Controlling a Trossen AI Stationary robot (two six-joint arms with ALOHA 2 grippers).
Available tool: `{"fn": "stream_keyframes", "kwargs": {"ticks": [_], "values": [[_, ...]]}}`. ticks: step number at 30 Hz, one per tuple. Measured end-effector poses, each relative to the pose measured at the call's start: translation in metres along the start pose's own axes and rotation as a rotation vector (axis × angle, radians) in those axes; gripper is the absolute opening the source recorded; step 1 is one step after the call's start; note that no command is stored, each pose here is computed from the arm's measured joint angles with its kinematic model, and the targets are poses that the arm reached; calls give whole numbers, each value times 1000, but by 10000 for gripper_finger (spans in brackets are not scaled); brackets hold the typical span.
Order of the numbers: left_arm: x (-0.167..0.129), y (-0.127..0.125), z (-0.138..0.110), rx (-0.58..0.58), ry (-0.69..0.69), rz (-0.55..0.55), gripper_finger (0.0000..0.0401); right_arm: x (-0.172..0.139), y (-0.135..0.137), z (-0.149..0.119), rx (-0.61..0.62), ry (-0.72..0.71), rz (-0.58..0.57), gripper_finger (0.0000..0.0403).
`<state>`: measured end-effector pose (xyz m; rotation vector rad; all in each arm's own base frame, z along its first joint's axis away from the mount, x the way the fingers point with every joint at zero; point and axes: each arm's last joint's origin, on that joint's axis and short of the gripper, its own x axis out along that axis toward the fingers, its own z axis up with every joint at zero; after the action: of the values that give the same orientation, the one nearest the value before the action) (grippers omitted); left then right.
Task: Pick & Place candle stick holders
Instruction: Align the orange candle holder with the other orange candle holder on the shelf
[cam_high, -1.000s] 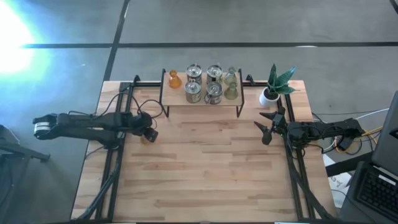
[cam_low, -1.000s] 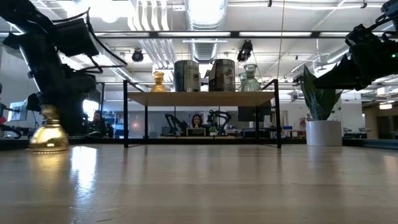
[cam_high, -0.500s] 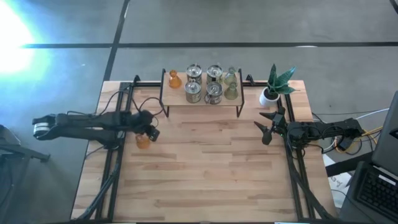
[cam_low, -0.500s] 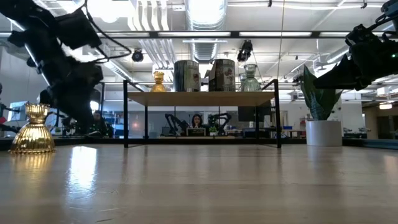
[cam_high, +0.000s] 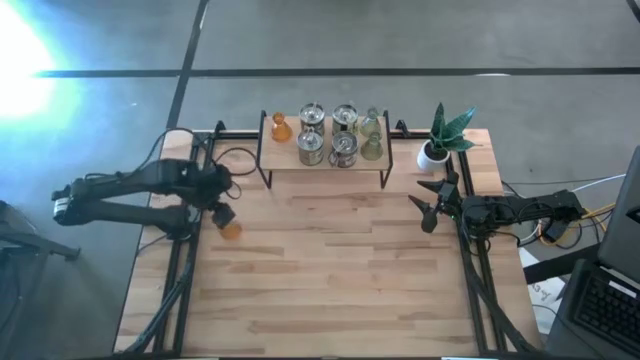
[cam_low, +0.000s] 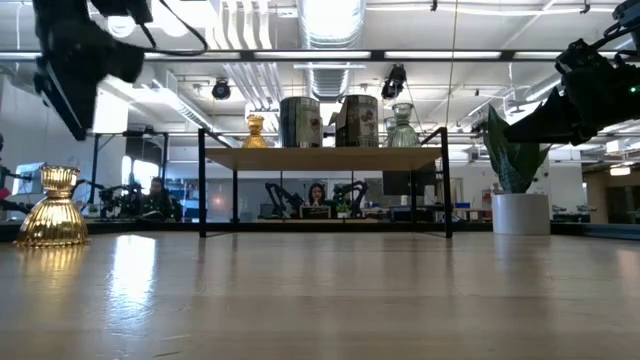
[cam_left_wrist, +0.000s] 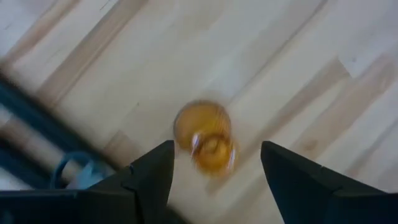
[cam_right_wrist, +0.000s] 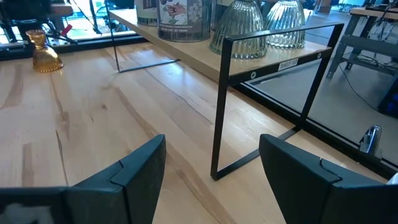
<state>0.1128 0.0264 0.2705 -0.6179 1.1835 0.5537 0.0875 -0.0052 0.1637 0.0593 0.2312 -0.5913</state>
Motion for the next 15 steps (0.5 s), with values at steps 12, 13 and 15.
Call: {"fn": "stream_keyframes", "kwargs": {"ticks": [12, 13, 15], "values": [[5, 1, -1, -94, 181, 39, 219, 0, 0, 0, 0, 0, 0, 251], [8, 1, -1, -94, 194, 48, 217, 0, 0, 0, 0, 0, 0, 251], [12, 1, 0, -88, 212, 61, 216, 0, 0, 0, 0, 0, 0, 251]]}}
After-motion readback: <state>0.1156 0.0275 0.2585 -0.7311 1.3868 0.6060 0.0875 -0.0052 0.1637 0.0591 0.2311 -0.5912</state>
